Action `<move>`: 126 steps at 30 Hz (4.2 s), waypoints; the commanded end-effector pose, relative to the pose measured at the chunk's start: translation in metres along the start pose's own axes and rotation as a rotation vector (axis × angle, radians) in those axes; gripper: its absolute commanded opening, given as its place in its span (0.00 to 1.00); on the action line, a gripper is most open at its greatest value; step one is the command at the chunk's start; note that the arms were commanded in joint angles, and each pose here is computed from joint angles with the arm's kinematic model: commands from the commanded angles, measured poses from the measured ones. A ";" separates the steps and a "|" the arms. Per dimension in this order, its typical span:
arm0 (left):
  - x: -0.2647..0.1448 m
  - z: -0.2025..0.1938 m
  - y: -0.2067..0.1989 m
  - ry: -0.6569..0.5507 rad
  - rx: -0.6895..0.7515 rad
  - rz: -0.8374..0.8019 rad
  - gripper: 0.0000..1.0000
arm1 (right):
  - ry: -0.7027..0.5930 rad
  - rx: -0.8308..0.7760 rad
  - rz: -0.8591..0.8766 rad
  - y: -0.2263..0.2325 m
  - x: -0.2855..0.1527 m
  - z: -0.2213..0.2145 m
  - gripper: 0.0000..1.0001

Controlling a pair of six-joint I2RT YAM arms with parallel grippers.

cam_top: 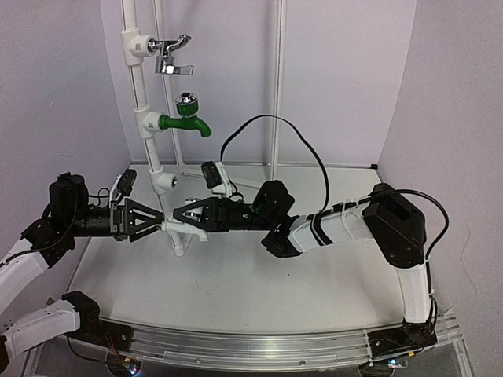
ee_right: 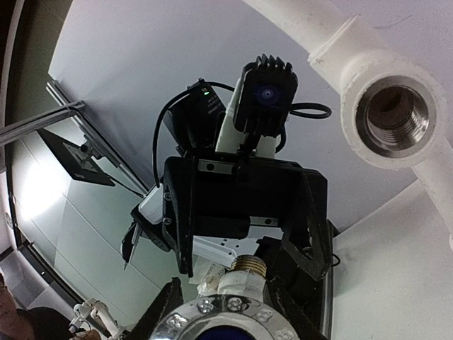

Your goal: Install the water faucets

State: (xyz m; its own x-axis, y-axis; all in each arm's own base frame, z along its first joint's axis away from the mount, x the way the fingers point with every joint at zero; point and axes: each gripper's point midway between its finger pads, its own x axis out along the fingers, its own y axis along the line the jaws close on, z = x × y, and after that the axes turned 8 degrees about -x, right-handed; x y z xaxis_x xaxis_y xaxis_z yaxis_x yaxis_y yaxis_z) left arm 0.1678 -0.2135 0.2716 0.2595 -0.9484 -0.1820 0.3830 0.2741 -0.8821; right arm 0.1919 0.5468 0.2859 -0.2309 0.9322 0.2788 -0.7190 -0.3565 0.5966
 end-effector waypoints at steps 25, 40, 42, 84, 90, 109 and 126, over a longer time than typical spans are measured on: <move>0.012 0.010 -0.031 -0.028 0.097 -0.101 0.49 | -0.012 0.062 -0.026 0.019 0.001 0.020 0.00; 0.009 0.012 -0.021 -0.061 0.062 -0.039 0.94 | -0.034 -0.029 -0.005 0.047 -0.007 0.034 0.00; 0.015 0.005 -0.019 -0.003 0.040 -0.056 0.95 | -0.034 -0.031 -0.002 0.047 -0.006 0.035 0.00; 0.003 0.023 -0.057 -0.106 0.223 -0.156 0.00 | -0.018 0.100 -0.151 0.014 -0.013 0.018 0.78; 0.005 0.028 -0.054 -0.119 0.230 -0.141 0.00 | -0.011 0.115 -0.112 0.029 -0.017 0.017 0.78; 0.011 0.024 -0.046 -0.085 0.187 -0.135 0.00 | -0.056 0.049 -0.008 0.035 0.001 0.030 0.33; -0.008 0.058 -0.013 -0.222 0.054 0.228 0.76 | 0.300 -0.740 -0.522 -0.005 -0.077 -0.007 0.00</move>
State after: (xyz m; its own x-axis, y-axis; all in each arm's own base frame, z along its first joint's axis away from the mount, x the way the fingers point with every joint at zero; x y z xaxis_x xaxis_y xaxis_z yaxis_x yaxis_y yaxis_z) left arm 0.1936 -0.2247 0.2907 0.3638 -0.9123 -0.1879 0.3934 0.3333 -0.8568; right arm 0.1979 0.5058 0.2464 -0.0001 0.9997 -0.0242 -0.8869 0.0111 0.4618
